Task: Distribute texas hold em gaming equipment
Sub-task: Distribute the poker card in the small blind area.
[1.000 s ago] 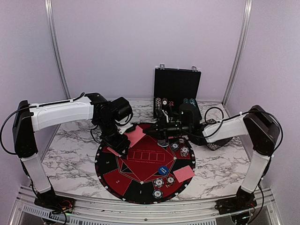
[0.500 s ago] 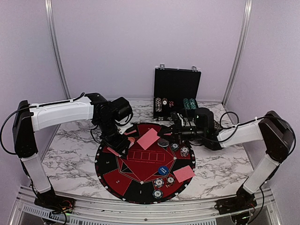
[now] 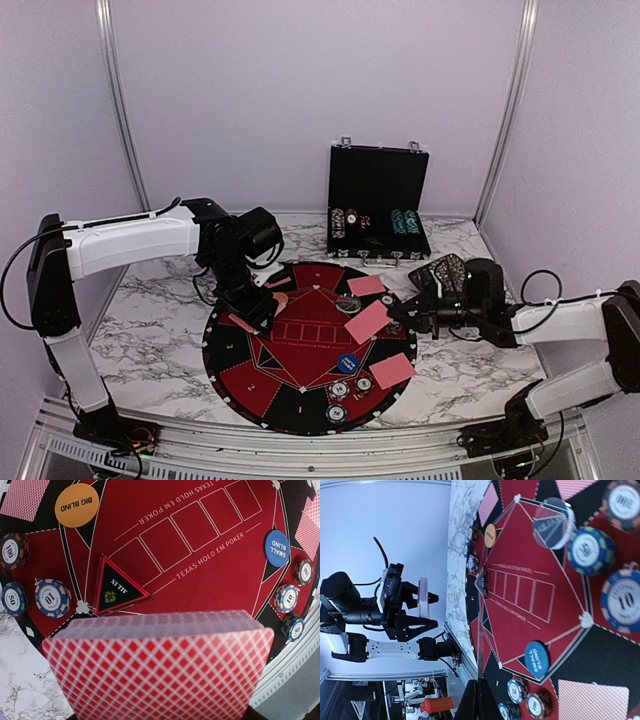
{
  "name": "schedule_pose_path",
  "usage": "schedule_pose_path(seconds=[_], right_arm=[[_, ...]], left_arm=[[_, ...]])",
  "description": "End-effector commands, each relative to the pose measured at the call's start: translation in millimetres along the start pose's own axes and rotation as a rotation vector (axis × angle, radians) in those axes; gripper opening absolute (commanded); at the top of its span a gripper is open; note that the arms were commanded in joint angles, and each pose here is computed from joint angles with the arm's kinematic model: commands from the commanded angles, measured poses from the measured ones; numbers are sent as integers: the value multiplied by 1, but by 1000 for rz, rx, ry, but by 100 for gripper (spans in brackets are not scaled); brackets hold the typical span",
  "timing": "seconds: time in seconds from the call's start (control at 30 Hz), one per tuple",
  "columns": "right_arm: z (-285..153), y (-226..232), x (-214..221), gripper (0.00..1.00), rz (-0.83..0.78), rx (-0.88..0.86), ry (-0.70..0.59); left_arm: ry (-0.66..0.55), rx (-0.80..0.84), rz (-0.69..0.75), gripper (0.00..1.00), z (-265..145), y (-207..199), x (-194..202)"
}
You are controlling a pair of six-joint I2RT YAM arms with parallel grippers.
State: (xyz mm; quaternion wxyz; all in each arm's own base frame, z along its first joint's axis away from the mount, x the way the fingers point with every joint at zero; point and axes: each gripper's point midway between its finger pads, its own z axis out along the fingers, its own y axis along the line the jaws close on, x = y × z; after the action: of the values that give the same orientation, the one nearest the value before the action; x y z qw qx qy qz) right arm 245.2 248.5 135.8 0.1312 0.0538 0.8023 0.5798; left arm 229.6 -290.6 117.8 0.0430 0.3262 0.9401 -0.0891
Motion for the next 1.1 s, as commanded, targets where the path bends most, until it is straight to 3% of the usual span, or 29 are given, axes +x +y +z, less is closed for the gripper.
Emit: schedule_pose_path(seconds=[0.0, 0.4, 1.07], right_arm=[[-21, -31, 13, 0, 36, 80, -17], [-58, -76, 25, 0, 123, 162, -105], [-57, -101, 35, 2, 155, 205, -100]], left_arm=[[-8, 4, 18, 50, -4, -2, -3], [-5, 7, 23, 50, -3, -3, -5], [0, 6, 25, 50, -1, -3, -4]])
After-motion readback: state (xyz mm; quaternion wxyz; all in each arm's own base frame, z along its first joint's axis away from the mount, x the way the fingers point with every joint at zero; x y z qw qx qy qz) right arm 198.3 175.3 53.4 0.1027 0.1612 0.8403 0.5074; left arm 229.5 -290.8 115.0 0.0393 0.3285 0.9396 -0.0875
